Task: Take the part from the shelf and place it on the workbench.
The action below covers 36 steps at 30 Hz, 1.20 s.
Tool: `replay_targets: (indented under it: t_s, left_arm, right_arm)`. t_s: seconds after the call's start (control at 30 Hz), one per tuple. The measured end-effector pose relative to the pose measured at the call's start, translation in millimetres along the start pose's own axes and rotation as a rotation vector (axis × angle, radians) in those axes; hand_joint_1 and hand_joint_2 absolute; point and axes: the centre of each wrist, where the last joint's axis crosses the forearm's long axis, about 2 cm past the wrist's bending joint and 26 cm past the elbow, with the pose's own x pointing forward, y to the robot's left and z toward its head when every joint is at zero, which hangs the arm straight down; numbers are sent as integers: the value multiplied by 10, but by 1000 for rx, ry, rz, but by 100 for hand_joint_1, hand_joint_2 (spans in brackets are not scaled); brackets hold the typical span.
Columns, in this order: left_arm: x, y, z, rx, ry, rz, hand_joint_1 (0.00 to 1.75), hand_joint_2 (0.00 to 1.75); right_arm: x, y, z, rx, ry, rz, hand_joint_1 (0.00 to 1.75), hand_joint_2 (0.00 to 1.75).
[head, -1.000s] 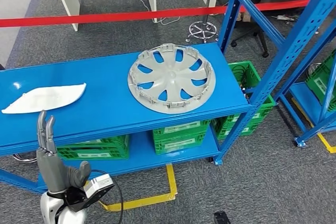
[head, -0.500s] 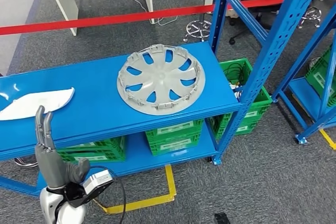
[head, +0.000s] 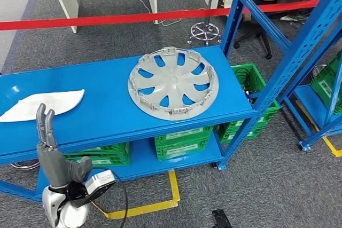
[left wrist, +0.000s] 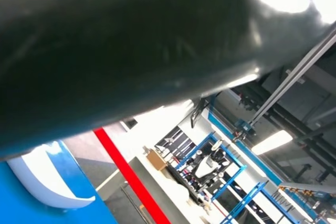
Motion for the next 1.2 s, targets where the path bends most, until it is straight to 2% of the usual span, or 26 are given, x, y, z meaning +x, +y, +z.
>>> replay_targets:
  t_s: [0.33, 0.53, 0.8, 0.9, 1.03, 1.17, 1.2]
  left_arm:
    - [-25, -68, -106, -10, -45, -15, 0, 0]
    - [-57, -102, -183, -11, -71, -26, 0, 0]
    - [-71, -207, -305, -14, -97, -13, 0, 0]
    - [-59, -309, -393, -26, -72, 4, 0, 0]
    - [-84, -565, -553, -106, 9, 45, 0, 0]
    - [-223, -842, -753, -231, 45, 63, 0, 175]
    - [-276, -897, -834, -256, 47, 67, 0, 175]
  right_arm:
    - [-6, 8, 1, 18, 27, -15, 0, 0]
    - [51, 12, -5, 33, -7, -41, 0, 0]
    - [132, 97, 0, 102, -52, -160, 0, 0]
    - [139, 119, 3, 115, -57, -208, 0, 0]
    - [130, 133, 6, 153, -55, -238, 0, 0]
    - [169, 133, 2, 170, -95, -212, 0, 0]
    - [208, 133, -1, 170, -116, -202, 0, 0]
